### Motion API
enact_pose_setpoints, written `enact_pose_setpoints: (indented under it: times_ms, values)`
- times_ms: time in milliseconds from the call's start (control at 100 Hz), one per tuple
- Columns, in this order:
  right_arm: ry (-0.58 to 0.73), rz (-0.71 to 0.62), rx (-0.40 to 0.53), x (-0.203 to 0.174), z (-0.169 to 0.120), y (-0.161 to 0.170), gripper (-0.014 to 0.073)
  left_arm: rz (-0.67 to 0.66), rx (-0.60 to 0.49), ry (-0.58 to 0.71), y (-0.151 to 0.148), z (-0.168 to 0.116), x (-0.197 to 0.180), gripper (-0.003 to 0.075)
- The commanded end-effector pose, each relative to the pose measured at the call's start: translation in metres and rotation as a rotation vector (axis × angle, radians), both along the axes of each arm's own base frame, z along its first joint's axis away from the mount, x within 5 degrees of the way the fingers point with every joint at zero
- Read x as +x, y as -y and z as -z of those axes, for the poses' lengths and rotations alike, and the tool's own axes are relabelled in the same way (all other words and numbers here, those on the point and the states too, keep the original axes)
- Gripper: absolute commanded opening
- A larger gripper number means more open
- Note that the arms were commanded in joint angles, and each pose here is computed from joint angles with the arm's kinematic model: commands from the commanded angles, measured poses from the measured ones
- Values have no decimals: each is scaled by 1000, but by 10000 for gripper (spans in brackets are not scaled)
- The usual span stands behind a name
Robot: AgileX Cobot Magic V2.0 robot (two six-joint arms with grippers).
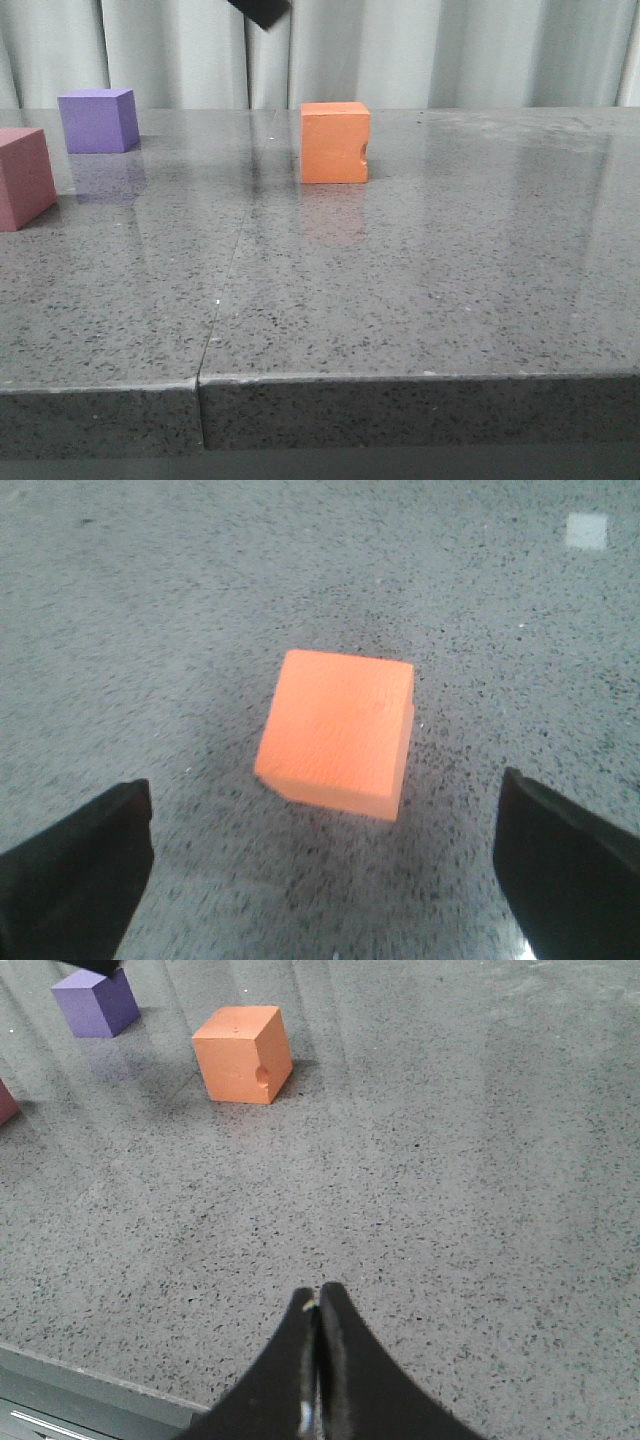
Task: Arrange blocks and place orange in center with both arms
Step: 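Reach the left gripper to the orange cube and close on it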
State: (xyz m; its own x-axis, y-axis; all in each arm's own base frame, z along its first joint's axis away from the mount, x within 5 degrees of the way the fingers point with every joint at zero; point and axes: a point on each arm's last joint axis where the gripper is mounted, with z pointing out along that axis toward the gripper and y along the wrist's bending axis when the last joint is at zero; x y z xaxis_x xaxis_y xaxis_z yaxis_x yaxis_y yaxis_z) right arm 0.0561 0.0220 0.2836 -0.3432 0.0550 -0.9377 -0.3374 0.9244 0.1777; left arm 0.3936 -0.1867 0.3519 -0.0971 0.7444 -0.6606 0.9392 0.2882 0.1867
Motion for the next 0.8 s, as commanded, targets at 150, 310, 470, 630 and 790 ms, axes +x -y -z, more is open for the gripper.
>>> enact_pose_setpoints:
  times_ms: [150, 310, 470, 630, 790]
  values:
    - [95, -8, 24, 1, -15, -1, -69, 9, -88, 135, 37, -14, -3, 648]
    - [95, -8, 24, 1, -15, -1, -69, 20, -70, 115, 51, 6, 3, 648]
    - [95, -8, 24, 1, -15, -1, -69, 8, -66, 107, 56, 22, 12, 648]
    - [95, -8, 24, 1, -15, -1, -69, -4, -59, 95, 60, 37, 19, 648]
    - [95, -8, 24, 1, -15, -1, -69, 4, -49, 67, 61, 45, 20, 648]
